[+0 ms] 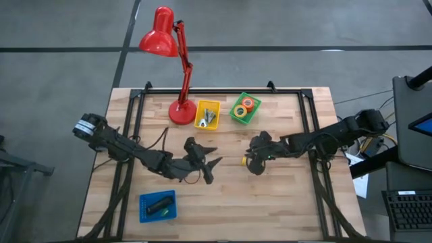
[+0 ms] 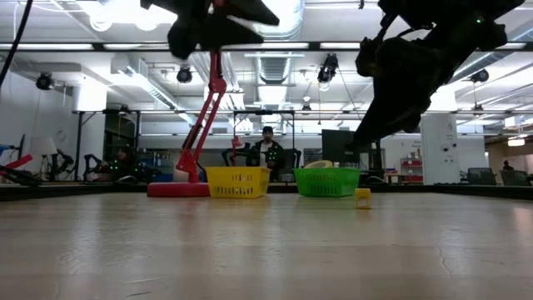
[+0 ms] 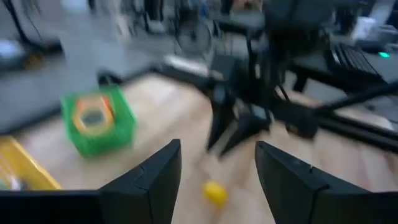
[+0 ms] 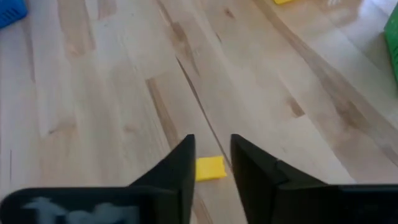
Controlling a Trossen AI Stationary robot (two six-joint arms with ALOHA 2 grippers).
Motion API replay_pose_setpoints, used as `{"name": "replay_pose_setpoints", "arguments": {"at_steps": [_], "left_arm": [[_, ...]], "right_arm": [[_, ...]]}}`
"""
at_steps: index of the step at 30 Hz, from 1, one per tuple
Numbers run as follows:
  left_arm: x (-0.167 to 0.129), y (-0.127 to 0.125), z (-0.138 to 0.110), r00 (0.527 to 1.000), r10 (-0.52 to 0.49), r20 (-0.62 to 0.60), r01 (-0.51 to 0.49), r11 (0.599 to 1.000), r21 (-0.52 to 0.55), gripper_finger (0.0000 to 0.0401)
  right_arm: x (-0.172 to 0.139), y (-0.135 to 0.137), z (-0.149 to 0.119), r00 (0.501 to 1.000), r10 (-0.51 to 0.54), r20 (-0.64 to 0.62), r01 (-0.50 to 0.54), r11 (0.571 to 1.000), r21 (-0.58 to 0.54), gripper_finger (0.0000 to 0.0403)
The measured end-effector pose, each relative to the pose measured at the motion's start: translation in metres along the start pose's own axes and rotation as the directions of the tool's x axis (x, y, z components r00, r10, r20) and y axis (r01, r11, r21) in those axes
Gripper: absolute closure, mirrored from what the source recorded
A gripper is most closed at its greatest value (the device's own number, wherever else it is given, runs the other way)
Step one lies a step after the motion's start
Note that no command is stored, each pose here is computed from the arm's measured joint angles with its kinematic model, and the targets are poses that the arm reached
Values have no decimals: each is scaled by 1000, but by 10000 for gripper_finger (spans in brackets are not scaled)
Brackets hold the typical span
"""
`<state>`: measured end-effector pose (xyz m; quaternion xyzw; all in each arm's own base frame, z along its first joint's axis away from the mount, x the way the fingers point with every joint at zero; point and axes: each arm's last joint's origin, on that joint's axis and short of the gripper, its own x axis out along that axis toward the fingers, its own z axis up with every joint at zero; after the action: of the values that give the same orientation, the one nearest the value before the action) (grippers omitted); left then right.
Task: Pick and place Stapler, Stapler remover, tape
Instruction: Put the small yellow stapler into the blue bin
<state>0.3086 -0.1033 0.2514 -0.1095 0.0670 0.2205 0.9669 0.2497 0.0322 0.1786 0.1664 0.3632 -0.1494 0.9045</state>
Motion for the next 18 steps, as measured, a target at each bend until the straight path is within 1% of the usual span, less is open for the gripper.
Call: {"name": "replay_pose_setpoints", "arguments": {"at_steps": [2, 5, 8, 10, 12, 16, 18], "left_arm": [[0, -1, 9, 996, 27, 80, -31, 998, 55, 194], [-2, -4, 22, 982, 29, 185, -53, 990, 127, 194], [-3, -5, 25, 979, 5, 202, -51, 974, 222, 194], [-3, -6, 26, 979, -12, 205, -43, 965, 260, 194], [-3, -7, 28, 976, -13, 216, -47, 961, 273, 194], [-1, -4, 33, 969, -3, 248, -57, 970, 234, 194], [-1, -3, 36, 963, -1, 268, -60, 974, 217, 194]], "right_arm": [[4, 2, 1, 1000, -4, -6, 4, 1000, 14, 286], [9, 4, 2, 1000, -17, -23, 19, 997, 72, 240], [15, 5, 3, 999, -47, -23, 49, 990, 134, 198], [18, 6, 8, 998, -60, -16, 62, 987, 147, 174], [19, 6, 11, 998, -64, -10, 65, 986, 153, 154], [23, 6, 7, 997, -73, -30, 77, 983, 165, 127], [25, 5, 5, 995, -83, -50, 91, 977, 194, 120]]}}
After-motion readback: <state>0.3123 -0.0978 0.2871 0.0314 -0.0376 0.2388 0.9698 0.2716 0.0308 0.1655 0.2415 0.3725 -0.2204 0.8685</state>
